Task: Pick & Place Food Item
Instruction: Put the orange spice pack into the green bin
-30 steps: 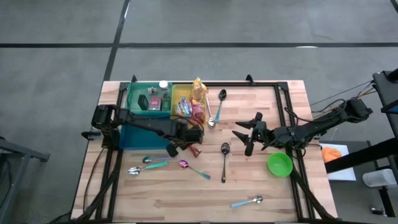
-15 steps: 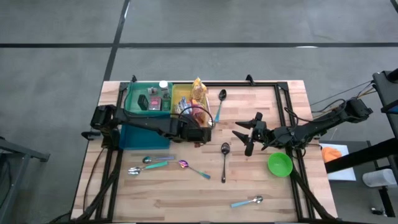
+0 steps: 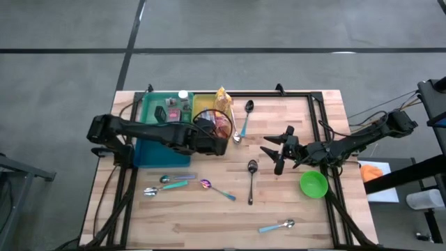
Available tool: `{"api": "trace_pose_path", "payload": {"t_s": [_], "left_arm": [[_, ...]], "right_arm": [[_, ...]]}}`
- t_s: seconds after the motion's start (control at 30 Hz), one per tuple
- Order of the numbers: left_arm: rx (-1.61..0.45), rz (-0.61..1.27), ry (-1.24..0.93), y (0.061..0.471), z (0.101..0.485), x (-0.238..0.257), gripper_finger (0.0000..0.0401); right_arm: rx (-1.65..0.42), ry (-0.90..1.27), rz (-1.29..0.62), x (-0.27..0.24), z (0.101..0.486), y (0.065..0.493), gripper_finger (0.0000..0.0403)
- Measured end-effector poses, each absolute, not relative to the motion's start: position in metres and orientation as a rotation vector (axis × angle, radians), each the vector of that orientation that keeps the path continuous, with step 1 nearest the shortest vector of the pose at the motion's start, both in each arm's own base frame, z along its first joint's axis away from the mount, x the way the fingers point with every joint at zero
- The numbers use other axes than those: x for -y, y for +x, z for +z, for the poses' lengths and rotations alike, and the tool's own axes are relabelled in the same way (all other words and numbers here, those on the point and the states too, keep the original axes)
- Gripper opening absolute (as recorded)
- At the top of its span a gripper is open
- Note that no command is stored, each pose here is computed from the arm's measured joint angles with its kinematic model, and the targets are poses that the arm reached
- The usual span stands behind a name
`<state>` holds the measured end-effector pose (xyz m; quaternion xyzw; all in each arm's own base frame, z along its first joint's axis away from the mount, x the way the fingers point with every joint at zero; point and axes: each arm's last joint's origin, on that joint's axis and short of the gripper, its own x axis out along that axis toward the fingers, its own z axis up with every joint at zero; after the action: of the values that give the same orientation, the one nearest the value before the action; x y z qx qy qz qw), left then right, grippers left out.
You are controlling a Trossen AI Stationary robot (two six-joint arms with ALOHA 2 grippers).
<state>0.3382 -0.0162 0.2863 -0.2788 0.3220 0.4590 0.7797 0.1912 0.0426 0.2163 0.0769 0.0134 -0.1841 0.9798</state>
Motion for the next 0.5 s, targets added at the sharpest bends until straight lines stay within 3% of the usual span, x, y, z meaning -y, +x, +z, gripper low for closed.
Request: {"api": "trace_pose_path", "payload": {"t_s": [0.27, 0.5], "left_arm": [[-0.66, 1.118, -0.388, 0.312, 0.305, 0.009, 0.0009], [-0.554, 1.32, -0.271, 0.297, 0.298, 0.004, 0.0009]], "right_arm": [[-0.027, 0.155, -0.371, -0.043, 0.216, 0.191, 0.0206], [-0.027, 0.155, -0.371, -0.043, 0.216, 0.191, 0.0206]]}}
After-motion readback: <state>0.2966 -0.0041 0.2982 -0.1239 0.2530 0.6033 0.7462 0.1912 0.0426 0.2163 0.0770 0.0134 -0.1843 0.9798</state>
